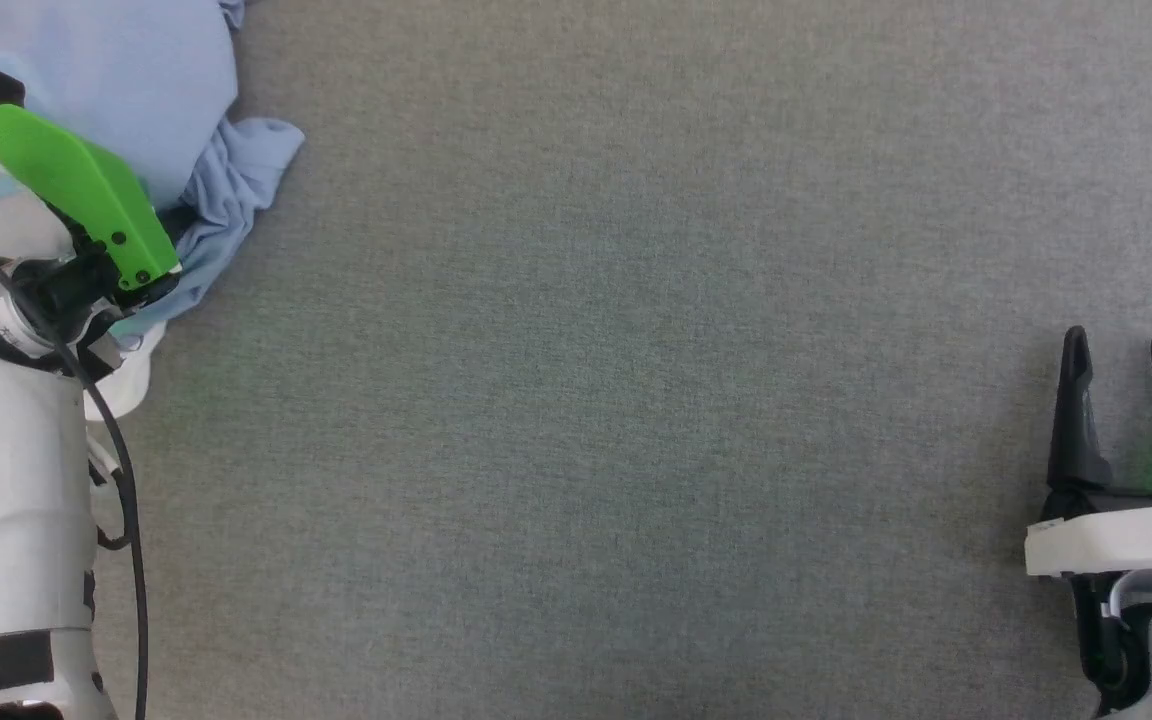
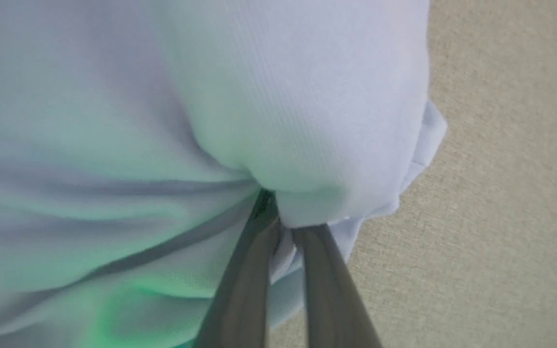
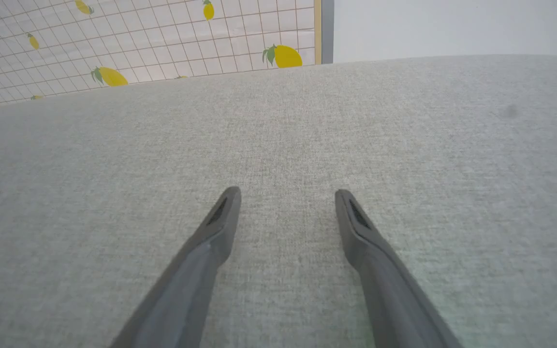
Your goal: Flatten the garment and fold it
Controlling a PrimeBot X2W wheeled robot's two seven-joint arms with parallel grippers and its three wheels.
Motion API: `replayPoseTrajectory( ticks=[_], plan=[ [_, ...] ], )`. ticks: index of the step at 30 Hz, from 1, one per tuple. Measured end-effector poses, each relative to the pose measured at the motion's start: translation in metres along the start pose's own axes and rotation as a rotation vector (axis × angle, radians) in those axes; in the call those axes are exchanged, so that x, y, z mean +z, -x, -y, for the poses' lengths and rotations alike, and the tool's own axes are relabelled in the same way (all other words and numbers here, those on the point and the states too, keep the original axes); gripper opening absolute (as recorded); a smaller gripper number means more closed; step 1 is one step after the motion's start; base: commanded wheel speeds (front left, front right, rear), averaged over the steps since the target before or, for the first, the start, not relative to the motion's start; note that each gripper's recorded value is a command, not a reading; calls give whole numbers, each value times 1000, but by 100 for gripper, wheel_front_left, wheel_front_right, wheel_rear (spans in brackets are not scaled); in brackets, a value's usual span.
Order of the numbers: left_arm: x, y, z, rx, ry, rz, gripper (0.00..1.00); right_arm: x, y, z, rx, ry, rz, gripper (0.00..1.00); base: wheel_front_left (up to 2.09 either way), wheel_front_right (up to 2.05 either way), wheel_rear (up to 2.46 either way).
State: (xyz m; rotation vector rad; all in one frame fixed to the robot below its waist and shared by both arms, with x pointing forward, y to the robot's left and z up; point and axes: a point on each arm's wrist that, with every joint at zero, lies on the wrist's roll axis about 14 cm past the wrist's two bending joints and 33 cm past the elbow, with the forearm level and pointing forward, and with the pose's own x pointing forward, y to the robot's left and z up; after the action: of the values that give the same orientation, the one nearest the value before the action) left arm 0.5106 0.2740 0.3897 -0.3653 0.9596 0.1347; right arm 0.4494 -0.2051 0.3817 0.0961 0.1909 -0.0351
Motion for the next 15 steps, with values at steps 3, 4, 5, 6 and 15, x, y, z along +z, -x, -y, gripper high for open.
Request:
replayPoseTrajectory(
  ticks=[3,4,5,6,15],
  plan=[
    [11,14,2,-25,-1,50,0,4,3,-5,11,-17,7,100,0,0,0],
    [17,20,4,-38,-2,75,0,7,4,-7,15,-24,11,100,0,0,0],
    [23,27,7,-52,-9,103,0,10,5,-9,20,-30,17,100,0,0,0],
    [28,32,9,-63,-16,128,0,12,6,-10,23,-36,22,100,0,0,0],
    [84,111,54,-175,-208,413,0,41,31,-3,4,-54,85,100,0,0,0]
  ],
)
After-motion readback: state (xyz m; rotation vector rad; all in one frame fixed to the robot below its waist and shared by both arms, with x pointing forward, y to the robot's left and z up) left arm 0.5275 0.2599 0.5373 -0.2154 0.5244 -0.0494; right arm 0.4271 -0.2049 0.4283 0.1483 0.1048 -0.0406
